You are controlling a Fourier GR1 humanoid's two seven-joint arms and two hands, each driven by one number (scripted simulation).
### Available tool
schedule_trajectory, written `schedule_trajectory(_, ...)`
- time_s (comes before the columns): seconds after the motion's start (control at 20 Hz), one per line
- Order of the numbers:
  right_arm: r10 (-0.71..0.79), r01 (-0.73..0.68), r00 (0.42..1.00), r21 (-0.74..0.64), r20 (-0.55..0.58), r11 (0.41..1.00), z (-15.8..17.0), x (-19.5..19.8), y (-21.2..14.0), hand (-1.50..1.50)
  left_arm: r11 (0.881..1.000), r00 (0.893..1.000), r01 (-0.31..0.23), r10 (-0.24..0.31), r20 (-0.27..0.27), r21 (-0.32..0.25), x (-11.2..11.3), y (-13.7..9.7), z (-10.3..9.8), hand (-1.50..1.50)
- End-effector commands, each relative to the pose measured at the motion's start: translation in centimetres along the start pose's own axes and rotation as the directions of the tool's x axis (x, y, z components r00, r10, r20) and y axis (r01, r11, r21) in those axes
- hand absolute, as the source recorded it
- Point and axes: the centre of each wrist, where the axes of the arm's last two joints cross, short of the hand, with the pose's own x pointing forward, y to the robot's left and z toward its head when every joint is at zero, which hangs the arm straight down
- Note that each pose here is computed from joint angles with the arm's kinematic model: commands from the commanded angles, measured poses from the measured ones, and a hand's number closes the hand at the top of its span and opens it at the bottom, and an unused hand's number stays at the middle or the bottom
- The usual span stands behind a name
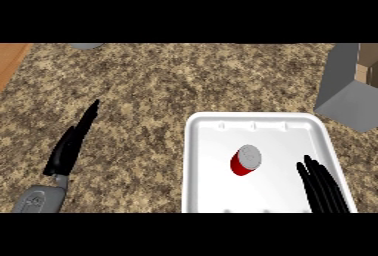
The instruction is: Pick the can from the tray and place it in the cardboard box
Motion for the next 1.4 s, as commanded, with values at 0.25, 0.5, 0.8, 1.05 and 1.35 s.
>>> schedule_trajectory(0.25,0.057,-0.058,0.998,0.032,0.019,0.998,-1.8,1.5,3.9,-1.50,1.000,1.000,0.004,-0.004,0.002,0.007,0.4,0.4,-0.4,0.00)
schedule_trajectory(0.5,0.058,-0.058,0.998,0.052,0.003,0.997,-3.1,2.0,2.0,-1.50,1.000,1.000,-0.008,0.008,0.005,0.009,0.0,-0.3,-1.0,0.00)
schedule_trajectory(0.8,0.064,-0.063,0.998,0.044,-0.021,0.997,-3.3,0.3,3.0,-1.50,1.000,1.000,0.000,0.000,-0.012,0.016,0.4,-0.2,0.5,0.00)
schedule_trajectory(1.05,0.052,-0.052,0.999,0.054,0.001,0.997,-4.4,2.3,5.0,-1.50,1.000,1.000,-0.013,0.013,0.004,0.014,2.1,-1.5,-1.3,0.00)
schedule_trajectory(1.35,0.048,-0.050,0.999,0.098,0.022,0.994,-5.9,4.1,6.8,-1.50,1.000,1.000,-0.009,0.009,-0.002,0.008,-0.6,0.1,-0.4,0.00)
